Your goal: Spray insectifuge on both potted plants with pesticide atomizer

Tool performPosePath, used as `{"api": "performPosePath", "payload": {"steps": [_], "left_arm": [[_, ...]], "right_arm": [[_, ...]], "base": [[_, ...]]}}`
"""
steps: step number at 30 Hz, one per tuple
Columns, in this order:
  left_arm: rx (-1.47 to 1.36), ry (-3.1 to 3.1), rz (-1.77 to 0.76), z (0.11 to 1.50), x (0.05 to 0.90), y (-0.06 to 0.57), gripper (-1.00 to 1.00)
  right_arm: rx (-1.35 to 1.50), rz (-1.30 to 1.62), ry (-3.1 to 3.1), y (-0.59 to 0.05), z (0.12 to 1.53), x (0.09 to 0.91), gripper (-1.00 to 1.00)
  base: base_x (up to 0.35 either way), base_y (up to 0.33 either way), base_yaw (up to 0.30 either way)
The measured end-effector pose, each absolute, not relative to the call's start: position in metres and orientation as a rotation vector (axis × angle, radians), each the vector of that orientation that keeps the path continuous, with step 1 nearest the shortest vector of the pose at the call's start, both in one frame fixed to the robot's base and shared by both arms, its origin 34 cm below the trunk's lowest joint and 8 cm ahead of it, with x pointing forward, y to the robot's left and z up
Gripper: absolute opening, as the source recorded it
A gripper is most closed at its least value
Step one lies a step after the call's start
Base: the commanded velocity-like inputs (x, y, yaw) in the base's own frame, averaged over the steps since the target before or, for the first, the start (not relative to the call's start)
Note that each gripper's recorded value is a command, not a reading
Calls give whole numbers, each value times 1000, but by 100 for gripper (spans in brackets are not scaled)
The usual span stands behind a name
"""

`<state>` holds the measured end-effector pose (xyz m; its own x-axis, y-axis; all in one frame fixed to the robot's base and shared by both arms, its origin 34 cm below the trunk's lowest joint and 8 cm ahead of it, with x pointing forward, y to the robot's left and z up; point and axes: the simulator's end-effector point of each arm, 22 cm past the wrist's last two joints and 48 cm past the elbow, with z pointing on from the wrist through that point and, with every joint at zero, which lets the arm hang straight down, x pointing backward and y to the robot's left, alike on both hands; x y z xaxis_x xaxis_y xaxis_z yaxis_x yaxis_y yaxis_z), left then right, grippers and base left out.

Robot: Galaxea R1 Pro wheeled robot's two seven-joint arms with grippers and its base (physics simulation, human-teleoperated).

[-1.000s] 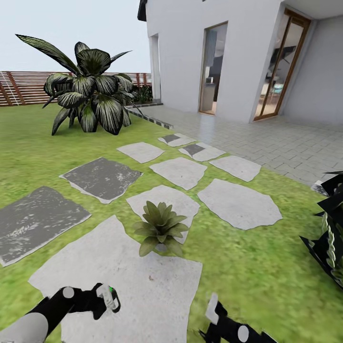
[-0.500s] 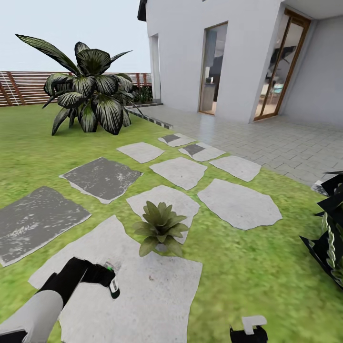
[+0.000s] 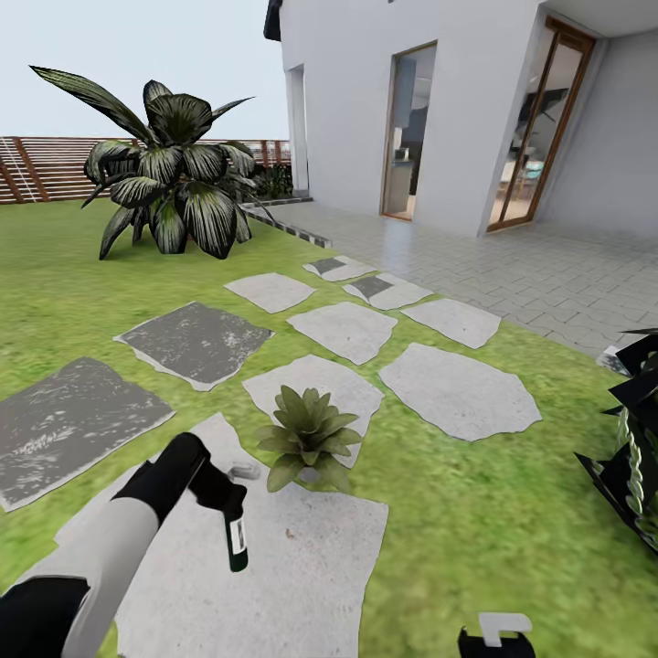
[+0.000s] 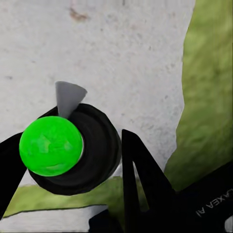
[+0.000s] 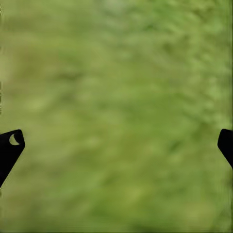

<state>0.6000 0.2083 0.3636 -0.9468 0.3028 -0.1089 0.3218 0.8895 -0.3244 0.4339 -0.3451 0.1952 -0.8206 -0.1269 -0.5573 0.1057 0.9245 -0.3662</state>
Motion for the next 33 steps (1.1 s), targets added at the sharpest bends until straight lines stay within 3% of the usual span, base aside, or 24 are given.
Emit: {"api": "performPosePath", "payload": {"steps": [9,14,26,33], "left_arm": [[612,3057,-431,355,585,219,-100],[616,3056,-434,356,585,216,-100],[629,3065,-436,352,579,214,-100],[624,3085,-417,347,574,222,-100]], "right_arm": [[-20,-490,2485,-337,194,434,100],[-69,-338,2511,-317,186,436,100],[-92,-313,2516,-311,184,436,100],[-95,-311,2520,-311,184,435,100]], "base": [[87,-31,0],[235,-196,0],[161,-270,0],[56,-45,0]]}}
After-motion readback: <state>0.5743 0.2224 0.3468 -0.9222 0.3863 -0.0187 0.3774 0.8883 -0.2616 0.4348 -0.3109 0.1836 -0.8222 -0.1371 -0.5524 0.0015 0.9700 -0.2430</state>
